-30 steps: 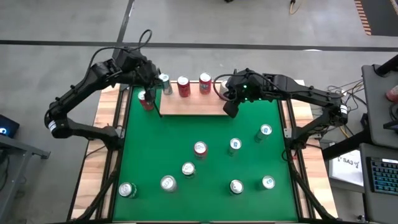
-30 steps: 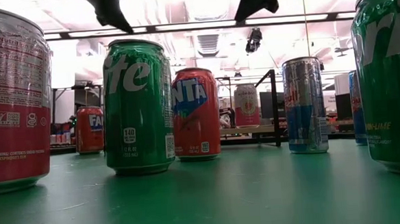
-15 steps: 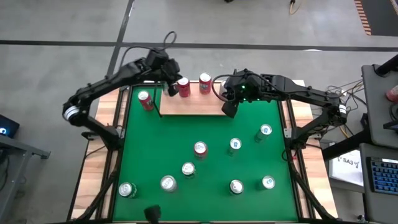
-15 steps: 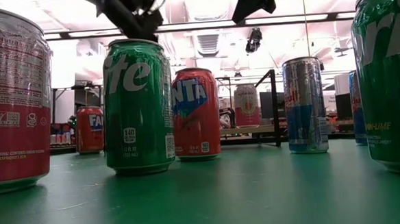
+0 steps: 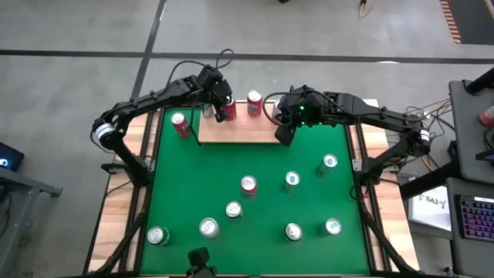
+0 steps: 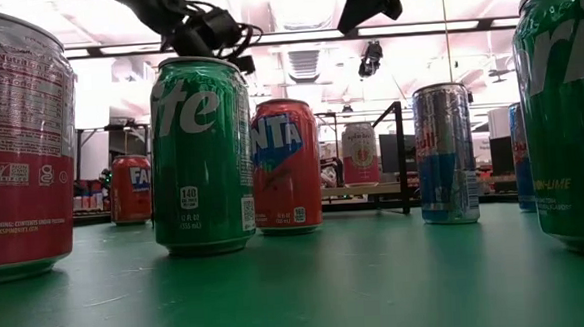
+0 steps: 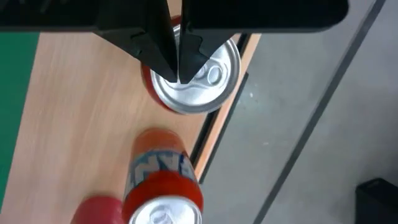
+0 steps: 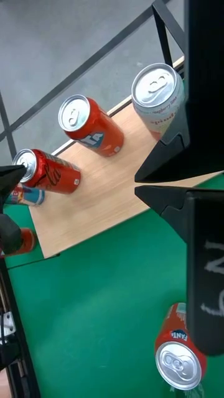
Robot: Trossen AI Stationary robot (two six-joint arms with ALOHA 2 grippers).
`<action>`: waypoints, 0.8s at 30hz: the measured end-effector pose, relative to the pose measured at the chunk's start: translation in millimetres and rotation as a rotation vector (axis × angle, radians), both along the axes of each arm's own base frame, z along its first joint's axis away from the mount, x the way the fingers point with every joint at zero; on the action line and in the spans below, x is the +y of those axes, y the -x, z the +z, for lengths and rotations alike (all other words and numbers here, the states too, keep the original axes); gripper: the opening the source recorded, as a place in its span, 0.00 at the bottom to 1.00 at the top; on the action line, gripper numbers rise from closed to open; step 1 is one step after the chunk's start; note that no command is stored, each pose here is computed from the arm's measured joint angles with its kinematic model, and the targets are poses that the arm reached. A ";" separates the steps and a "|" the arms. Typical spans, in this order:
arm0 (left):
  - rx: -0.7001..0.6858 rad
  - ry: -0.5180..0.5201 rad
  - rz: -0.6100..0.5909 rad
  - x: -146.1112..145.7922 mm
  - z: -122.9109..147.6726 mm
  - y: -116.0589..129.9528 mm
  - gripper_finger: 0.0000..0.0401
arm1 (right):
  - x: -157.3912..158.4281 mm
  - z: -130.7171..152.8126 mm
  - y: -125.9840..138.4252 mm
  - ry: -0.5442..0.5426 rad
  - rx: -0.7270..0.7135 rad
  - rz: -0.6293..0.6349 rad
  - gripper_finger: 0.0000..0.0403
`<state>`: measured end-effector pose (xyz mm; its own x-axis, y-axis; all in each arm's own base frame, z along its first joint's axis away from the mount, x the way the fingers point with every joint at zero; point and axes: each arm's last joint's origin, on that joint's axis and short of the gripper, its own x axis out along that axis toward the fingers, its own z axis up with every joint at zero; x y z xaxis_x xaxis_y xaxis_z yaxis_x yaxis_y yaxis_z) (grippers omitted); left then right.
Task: Pick and place cans onto a shelf
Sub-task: Put the red soda can on the shelf
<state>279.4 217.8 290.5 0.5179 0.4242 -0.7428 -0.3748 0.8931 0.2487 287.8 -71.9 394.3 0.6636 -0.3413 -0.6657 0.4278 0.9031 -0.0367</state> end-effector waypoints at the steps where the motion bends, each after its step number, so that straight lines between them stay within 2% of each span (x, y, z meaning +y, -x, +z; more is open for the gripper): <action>1: 0.006 0.005 0.000 0.1 -1.4 -0.1 0.00 | 0.0 0.0 0.0 -0.001 0.000 -0.001 0.03; 24: 0.031 0.054 -0.010 -14.0 -0.2 -1.3 0.00 | -0.1 0.1 -0.5 -0.001 -0.005 -0.004 0.03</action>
